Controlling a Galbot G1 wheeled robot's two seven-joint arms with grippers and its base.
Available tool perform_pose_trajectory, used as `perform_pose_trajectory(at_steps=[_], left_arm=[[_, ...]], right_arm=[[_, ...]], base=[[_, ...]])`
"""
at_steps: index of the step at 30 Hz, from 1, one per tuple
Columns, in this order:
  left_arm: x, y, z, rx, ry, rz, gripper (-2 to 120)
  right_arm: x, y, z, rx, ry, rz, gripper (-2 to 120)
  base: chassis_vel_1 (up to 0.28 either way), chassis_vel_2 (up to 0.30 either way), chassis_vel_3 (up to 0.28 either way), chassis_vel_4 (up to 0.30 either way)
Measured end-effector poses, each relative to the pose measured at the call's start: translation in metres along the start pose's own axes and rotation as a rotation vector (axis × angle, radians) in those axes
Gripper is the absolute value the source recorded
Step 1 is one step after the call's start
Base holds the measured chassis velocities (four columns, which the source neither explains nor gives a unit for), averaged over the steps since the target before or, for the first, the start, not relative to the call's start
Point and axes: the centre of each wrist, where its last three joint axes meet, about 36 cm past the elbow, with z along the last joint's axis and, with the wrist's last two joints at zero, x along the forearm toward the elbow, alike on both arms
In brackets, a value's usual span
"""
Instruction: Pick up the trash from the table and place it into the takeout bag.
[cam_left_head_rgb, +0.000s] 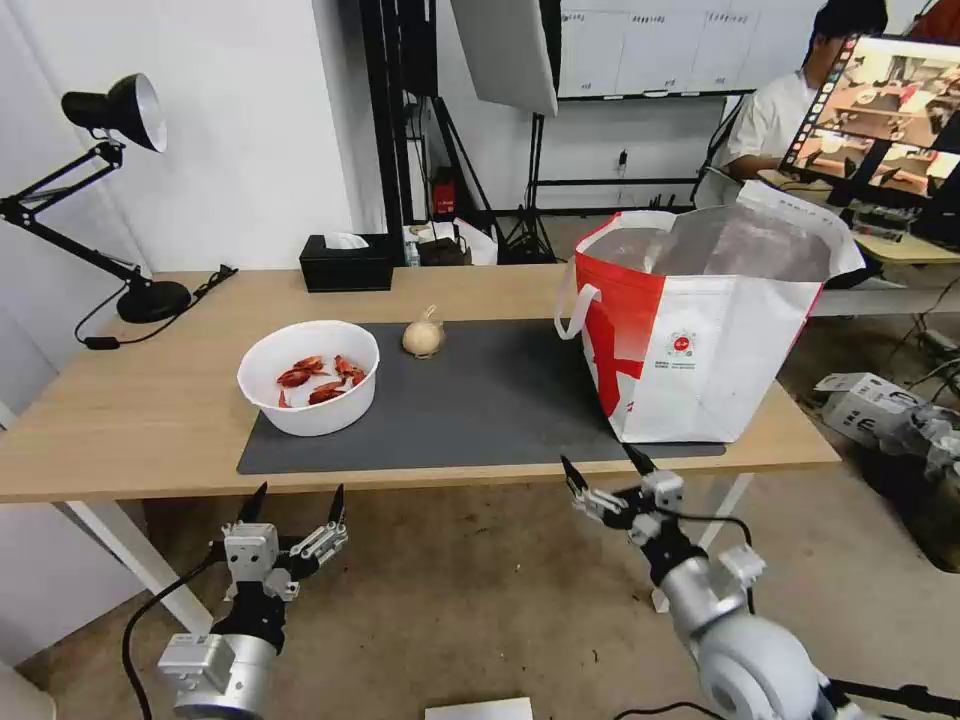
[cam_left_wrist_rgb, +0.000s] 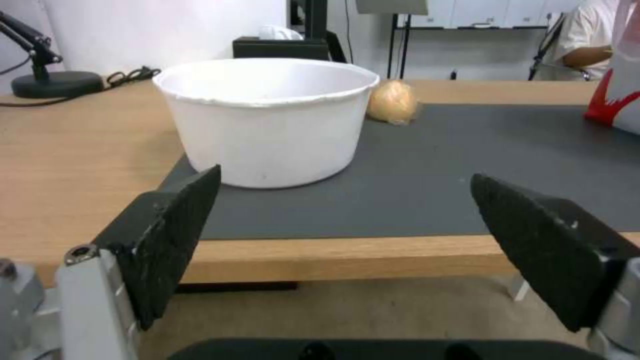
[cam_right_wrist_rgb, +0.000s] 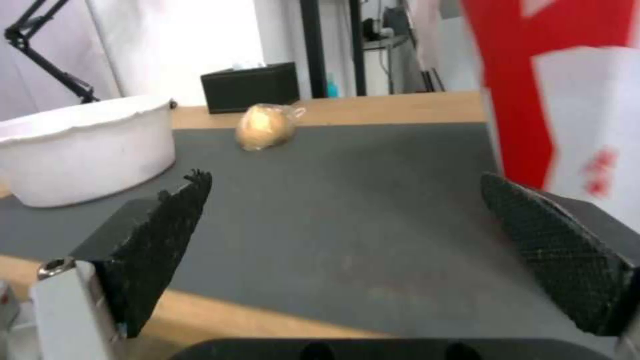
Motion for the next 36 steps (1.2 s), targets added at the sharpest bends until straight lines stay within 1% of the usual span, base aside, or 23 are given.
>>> perform_pose_trajectory(at_steps=[2,3,6,7,8,10,11,13,14,16,17,19,20,23,24,26,27,30,31,34,35,36], left_arm=[[0.0,0.0,0.0,0.0,-0.001,0.0,100],[0.0,0.0,0.0,0.0,-0.001,0.0,100],[0.001,0.0,-0.001,0.0,-0.005,-0.003,100],[0.001,0.0,-0.001,0.0,-0.005,-0.003,100],[0.001,0.0,-0.001,0.001,-0.005,-0.004,100],[0.001,0.0,-0.001,0.001,-0.006,-0.007,100],[0.001,0.0,-0.001,0.001,-0.006,-0.007,100],[0.001,0.001,-0.001,0.0,-0.008,-0.01,100],[0.001,0.001,-0.001,0.0,-0.008,-0.01,100],[0.001,0.001,-0.001,-0.001,-0.007,-0.013,100],[0.001,0.001,-0.001,-0.001,-0.007,-0.013,100],[0.001,0.002,0.0,-0.004,-0.006,-0.013,100],[0.001,0.002,0.0,-0.004,-0.006,-0.013,100],[0.001,0.003,0.0,-0.007,-0.005,-0.015,100],[0.001,0.003,0.0,-0.007,-0.005,-0.015,100],[0.001,0.004,0.001,-0.008,-0.003,-0.017,100],[0.001,0.004,0.001,-0.008,-0.003,-0.017,100],[0.002,0.003,0.002,-0.009,0.003,-0.021,100],[0.002,0.003,0.002,-0.009,0.003,-0.021,100],[0.003,0.003,0.002,-0.008,0.007,-0.021,100],[0.003,0.003,0.002,-0.008,0.007,-0.021,100],[0.003,0.003,0.002,-0.01,0.009,-0.02,100]], right_arm=[[-0.014,-0.001,-0.003,-0.005,-0.003,-0.014,100],[-0.014,-0.001,-0.003,-0.005,-0.003,-0.014,100],[-0.056,-0.001,-0.01,-0.01,-0.022,-0.057,100],[-0.056,-0.001,-0.01,-0.01,-0.022,-0.057,100],[-0.073,0.0,-0.013,-0.009,-0.026,-0.073,100],[-0.095,0.004,-0.015,-0.016,-0.018,-0.091,100],[-0.095,0.004,-0.015,-0.016,-0.018,-0.091,100],[-0.119,0.009,-0.016,-0.024,-0.003,-0.107,100],[-0.119,0.009,-0.016,-0.024,-0.003,-0.107,100],[-0.146,0.013,-0.019,-0.02,0.005,-0.113,100],[-0.146,0.013,-0.019,-0.02,0.005,-0.113,100],[-0.173,0.016,-0.027,-0.003,0.005,-0.111,100],[-0.173,0.016,-0.027,-0.003,0.005,-0.111,100],[-0.208,0.024,-0.038,0.008,0.024,-0.107,100],[-0.208,0.024,-0.038,0.008,0.024,-0.107,100],[-0.233,0.031,-0.041,0.009,0.049,-0.11,100],[-0.233,0.031,-0.041,0.009,0.049,-0.11,100],[-0.27,0.048,-0.035,0.018,0.091,-0.114,100],[-0.27,0.048,-0.035,0.018,0.091,-0.114,100],[-0.299,0.055,-0.031,0.043,0.133,-0.086,100],[-0.299,0.055,-0.031,0.043,0.133,-0.086,100],[-0.31,0.057,-0.03,0.058,0.145,-0.071,100]], base=[[0.0,0.0,0.0,0.0],[0.0,0.0,0.0,0.0],[0.0,0.0,0.0,0.0],[0.0,0.0,0.0,0.0],[0.0,0.0,0.0,0.0],[0.0,0.0,0.0,0.0],[0.0,0.0,0.0,0.0],[0.0,0.0,0.0,0.0],[0.0,0.0,0.0,0.0],[0.0,0.0,0.0,0.0],[0.0,0.0,0.0,0.0],[0.0,0.0,0.0,0.0],[0.0,0.0,0.0,0.0],[0.0,0.0,0.0,0.0],[0.0,0.0,0.0,0.0],[0.0,0.0,0.0,0.0],[0.0,0.0,0.0,0.0],[0.0,0.0,0.0,0.0],[0.0,0.0,0.0,0.0],[0.0,0.0,0.0,0.0],[0.0,0.0,0.0,0.0],[0.0,0.0,0.0,0.0]])
